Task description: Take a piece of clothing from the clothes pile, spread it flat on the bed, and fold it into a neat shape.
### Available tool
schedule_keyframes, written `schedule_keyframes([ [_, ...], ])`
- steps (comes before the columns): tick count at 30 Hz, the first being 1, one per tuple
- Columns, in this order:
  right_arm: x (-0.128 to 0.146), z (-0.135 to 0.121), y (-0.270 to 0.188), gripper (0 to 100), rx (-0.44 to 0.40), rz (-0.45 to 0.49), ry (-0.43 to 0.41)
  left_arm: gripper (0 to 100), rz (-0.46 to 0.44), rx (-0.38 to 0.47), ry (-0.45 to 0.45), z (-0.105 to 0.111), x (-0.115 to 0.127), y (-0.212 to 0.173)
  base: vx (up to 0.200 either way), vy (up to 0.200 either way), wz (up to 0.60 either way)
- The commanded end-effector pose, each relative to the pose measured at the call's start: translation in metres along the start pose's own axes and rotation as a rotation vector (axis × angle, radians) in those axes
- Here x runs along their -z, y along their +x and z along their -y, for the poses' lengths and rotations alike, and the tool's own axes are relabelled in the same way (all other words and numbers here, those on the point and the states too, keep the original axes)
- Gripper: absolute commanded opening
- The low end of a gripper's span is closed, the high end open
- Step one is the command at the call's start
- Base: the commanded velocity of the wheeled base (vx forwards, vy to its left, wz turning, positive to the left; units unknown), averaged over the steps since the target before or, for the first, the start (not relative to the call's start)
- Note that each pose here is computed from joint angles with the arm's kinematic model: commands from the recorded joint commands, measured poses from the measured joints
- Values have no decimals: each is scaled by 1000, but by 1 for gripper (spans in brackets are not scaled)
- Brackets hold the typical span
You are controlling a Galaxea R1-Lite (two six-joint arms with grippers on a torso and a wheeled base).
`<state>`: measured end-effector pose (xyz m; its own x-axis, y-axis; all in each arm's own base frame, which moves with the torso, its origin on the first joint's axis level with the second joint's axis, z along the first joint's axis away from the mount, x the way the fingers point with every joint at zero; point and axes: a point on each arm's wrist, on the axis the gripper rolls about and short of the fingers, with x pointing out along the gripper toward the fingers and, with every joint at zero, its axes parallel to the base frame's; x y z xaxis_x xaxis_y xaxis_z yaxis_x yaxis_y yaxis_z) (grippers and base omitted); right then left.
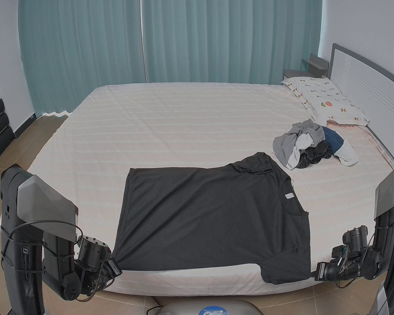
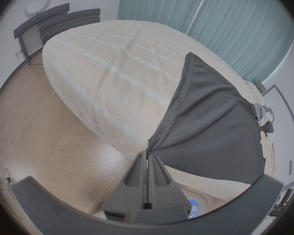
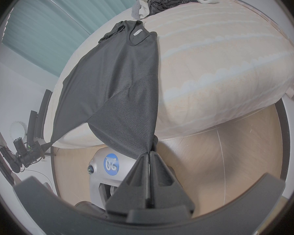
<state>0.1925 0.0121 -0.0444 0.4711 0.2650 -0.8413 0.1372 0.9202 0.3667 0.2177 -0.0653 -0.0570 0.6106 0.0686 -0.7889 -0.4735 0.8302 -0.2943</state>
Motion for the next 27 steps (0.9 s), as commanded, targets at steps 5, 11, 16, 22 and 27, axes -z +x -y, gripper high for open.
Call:
schedule_keyframes([
  [5,2,1,3,100,-6,10,13,100,-2,11,3,-1,3,0,0,0,0],
  [11,-7,-1,-2,100,-37,82,51,100,23,46,-27,2,-5,-8,0,0,0],
  [16,-14,-5,-8,100,-91,132,83,100,45,112,-39,4,-14,-24,0,0,0],
  [22,-23,-13,-16,100,-180,198,140,100,72,242,-65,9,-29,-50,0,0,0],
  [27,-29,-16,-16,100,-217,246,179,100,60,263,-117,5,-37,-48,0,0,0],
])
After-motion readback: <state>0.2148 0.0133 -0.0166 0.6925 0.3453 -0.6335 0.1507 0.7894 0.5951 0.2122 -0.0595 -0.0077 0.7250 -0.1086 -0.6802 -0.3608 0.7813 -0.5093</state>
